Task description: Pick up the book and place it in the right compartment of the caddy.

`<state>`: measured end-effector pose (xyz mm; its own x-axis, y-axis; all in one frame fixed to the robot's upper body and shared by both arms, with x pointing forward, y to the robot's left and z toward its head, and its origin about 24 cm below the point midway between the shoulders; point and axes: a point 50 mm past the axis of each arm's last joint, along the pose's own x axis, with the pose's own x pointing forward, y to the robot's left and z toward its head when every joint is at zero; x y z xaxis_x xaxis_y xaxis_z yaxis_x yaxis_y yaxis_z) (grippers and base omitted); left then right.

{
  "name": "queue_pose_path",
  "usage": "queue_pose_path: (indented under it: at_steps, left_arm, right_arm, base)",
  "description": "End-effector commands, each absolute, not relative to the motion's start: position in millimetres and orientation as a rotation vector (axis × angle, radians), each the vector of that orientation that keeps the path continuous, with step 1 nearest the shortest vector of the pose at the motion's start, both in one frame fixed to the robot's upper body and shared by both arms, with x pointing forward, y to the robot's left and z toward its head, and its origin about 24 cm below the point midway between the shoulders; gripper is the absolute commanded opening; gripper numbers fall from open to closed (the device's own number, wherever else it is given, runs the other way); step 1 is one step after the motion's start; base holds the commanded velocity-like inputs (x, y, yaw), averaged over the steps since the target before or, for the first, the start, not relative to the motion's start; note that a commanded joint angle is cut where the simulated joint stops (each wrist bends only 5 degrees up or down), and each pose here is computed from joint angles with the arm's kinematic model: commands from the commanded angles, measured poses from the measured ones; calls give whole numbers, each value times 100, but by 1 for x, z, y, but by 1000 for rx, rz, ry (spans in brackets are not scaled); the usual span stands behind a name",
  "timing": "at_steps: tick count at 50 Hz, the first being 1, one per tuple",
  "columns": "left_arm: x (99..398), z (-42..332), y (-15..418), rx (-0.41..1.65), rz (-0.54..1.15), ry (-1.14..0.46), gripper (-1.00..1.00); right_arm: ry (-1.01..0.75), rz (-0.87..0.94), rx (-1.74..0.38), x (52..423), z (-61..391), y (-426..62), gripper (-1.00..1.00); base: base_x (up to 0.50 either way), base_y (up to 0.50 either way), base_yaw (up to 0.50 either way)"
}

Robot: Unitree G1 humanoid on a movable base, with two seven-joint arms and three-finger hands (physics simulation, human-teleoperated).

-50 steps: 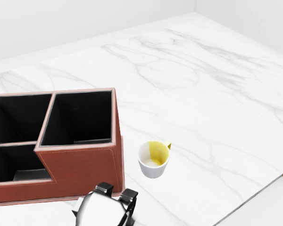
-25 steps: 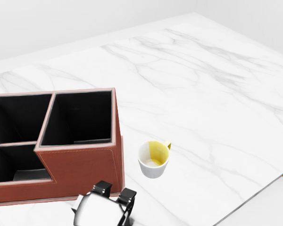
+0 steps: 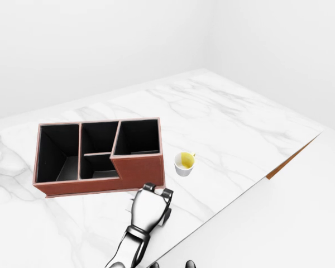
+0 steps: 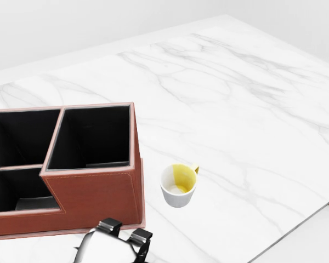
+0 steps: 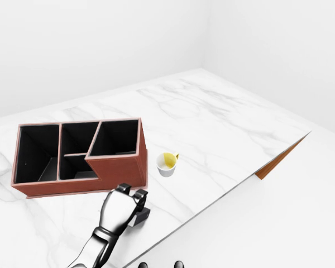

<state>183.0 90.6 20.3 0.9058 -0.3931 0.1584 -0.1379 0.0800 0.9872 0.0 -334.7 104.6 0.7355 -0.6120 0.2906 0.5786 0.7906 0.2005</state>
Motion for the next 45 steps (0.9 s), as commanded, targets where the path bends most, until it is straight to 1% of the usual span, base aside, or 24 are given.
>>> queue_pose_path:
  at_steps: [1, 26, 34, 45]
  left_arm:
    - [174, 38, 82, 1472, -174, -537, -100]
    - [159, 81, 74, 1385, -151, -617, -100]
    - [150, 89, 65, 1350, -180, -659, -100]
    - [146, 95, 55, 1333, -195, -719, -100]
  right_arm:
    - [-353, -659, 100, -1, 104, -335, 100]
    - [-343, -658, 110, 1, 101, -336, 100]
    - [-347, -656, 107, 1, 102, -336, 100]
    - [-353, -653, 105, 1, 103, -335, 100]
  base:
    - [0, 0, 0]
    - [0, 0, 0]
    - [0, 0, 0]
    - [0, 0, 0]
